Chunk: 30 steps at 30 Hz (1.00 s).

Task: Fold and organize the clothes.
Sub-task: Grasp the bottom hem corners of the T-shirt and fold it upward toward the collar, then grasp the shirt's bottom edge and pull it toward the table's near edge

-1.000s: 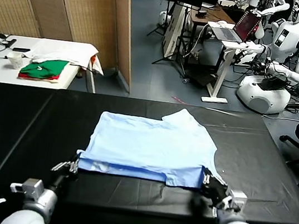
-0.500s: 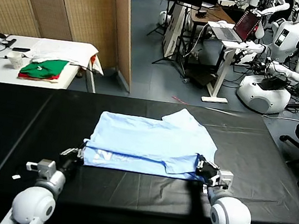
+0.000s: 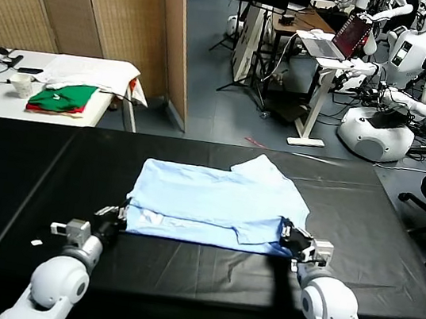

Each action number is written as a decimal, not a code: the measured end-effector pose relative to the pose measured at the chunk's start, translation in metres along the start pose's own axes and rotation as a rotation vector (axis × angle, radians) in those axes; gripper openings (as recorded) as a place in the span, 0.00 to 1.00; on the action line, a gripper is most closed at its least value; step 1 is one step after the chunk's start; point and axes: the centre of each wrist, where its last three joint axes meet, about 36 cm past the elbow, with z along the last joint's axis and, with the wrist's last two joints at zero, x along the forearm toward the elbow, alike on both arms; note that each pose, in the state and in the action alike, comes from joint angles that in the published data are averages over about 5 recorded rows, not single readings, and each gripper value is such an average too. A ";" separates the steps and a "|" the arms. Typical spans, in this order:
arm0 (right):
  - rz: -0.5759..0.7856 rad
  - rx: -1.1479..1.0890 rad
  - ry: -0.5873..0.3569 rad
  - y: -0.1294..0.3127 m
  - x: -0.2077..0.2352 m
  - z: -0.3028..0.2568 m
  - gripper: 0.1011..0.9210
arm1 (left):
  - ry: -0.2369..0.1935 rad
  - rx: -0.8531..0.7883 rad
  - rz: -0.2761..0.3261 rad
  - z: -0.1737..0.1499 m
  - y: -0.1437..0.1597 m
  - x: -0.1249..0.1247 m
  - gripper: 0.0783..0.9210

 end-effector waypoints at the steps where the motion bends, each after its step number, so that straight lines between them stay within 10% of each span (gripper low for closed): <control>1: 0.000 0.003 0.000 -0.001 0.006 0.001 0.89 | 0.002 0.002 -0.003 0.001 0.000 0.002 0.65; 7: 0.009 -0.002 0.018 -0.008 0.026 0.012 0.98 | 0.035 0.024 0.005 0.010 -0.003 0.021 0.97; 22: 0.035 -0.049 0.060 -0.014 0.039 0.036 0.64 | 0.086 0.052 0.004 0.021 -0.007 0.043 0.98; 30: 0.023 -0.049 0.059 -0.011 0.037 0.037 0.15 | 0.104 0.046 0.009 0.026 -0.009 0.048 0.58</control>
